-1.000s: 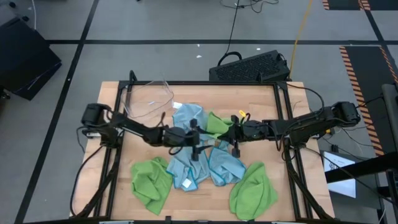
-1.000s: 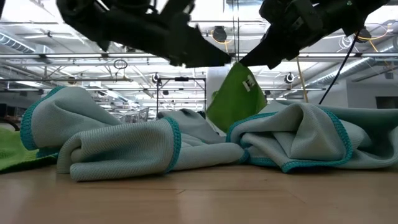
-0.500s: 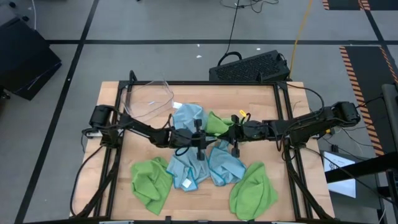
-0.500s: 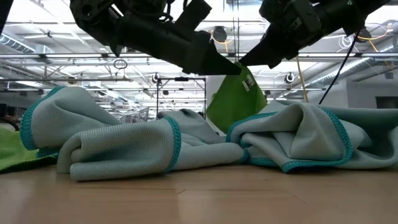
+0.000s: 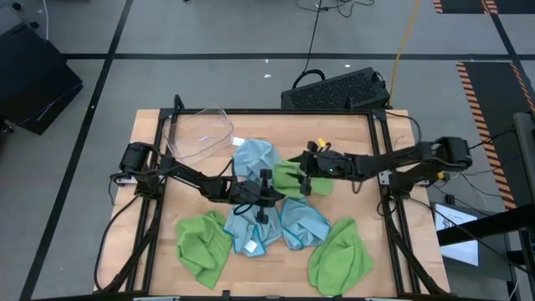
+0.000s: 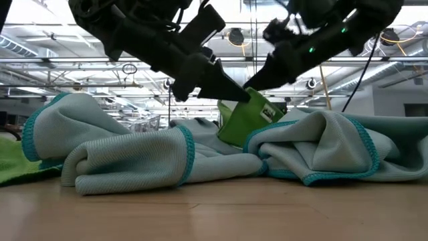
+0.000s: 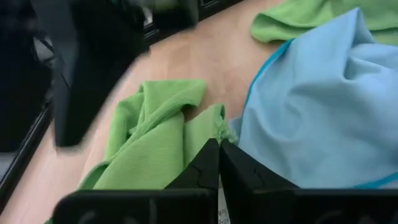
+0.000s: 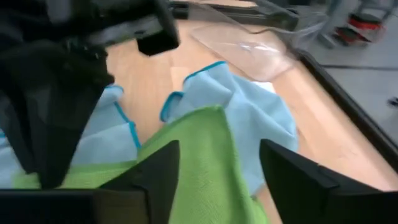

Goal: Fold microfiber towels
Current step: Fold the top right green microfiber cloth

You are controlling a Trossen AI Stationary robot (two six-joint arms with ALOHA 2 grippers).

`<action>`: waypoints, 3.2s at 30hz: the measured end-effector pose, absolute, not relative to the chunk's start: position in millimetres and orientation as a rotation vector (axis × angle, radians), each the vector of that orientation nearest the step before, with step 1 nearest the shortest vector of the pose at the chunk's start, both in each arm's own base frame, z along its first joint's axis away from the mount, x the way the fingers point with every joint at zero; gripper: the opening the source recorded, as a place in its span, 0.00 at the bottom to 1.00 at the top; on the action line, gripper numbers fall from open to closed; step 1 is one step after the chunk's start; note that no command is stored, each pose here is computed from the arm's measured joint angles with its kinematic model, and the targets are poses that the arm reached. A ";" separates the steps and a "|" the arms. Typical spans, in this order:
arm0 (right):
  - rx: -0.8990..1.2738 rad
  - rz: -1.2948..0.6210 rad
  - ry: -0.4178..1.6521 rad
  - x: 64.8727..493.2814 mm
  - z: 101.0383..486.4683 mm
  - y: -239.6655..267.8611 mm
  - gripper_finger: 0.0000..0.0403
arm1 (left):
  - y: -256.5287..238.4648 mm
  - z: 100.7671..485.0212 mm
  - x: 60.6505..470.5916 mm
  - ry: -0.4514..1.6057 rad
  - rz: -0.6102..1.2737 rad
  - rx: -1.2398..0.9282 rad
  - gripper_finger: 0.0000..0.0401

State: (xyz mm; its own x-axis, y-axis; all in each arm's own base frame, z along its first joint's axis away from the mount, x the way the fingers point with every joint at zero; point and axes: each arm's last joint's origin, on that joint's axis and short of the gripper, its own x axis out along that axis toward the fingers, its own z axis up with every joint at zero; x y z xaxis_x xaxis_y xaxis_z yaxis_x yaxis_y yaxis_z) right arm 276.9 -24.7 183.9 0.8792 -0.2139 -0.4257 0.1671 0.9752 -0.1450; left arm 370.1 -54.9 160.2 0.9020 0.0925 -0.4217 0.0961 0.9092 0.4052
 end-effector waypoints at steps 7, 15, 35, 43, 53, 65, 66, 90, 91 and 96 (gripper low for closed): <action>-0.072 -0.107 0.403 297.7 176.4 -55.2 0.61 | -60.9 158.1 368.2 0.469 -0.034 0.460 0.03; -0.104 0.045 0.455 322.8 175.2 -74.5 0.53 | -62.1 156.9 367.3 0.482 -0.042 0.467 0.02; -0.172 0.214 0.460 326.6 171.6 -82.6 0.02 | -61.4 155.5 366.6 0.499 -0.048 0.485 0.01; -0.209 -0.008 0.581 292.6 219.7 -66.7 0.01 | -69.0 181.2 347.1 0.566 -0.065 0.514 0.02; -0.193 -0.212 0.541 234.5 281.5 -20.0 0.01 | -71.4 229.9 319.0 0.533 0.011 0.628 0.01; -0.262 -0.351 0.391 194.9 314.2 15.7 0.01 | -54.3 279.6 289.5 0.481 0.211 0.831 0.01; -0.276 -0.369 0.388 191.5 315.5 17.9 0.01 | -54.1 283.7 288.1 0.469 0.214 0.828 0.02; -0.402 -0.947 0.401 157.0 318.3 16.0 0.01 | 29.9 318.7 267.6 0.417 0.480 0.696 0.02; -0.392 -0.928 0.393 158.0 319.5 16.5 0.01 | 28.1 319.7 268.3 0.387 0.442 0.672 0.03; -0.347 -0.729 0.341 164.4 325.3 26.0 0.01 | -2.5 326.6 269.9 0.211 0.080 0.677 0.02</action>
State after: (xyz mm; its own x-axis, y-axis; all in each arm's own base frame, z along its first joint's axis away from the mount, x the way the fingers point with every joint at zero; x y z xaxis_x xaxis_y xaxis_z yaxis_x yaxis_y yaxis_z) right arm 164.4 26.0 325.3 0.6962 -0.6948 -0.1805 0.5837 0.6942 -0.4212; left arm 269.9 -2.5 326.6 0.9755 0.1420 -0.1678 -0.0050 0.7774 0.6290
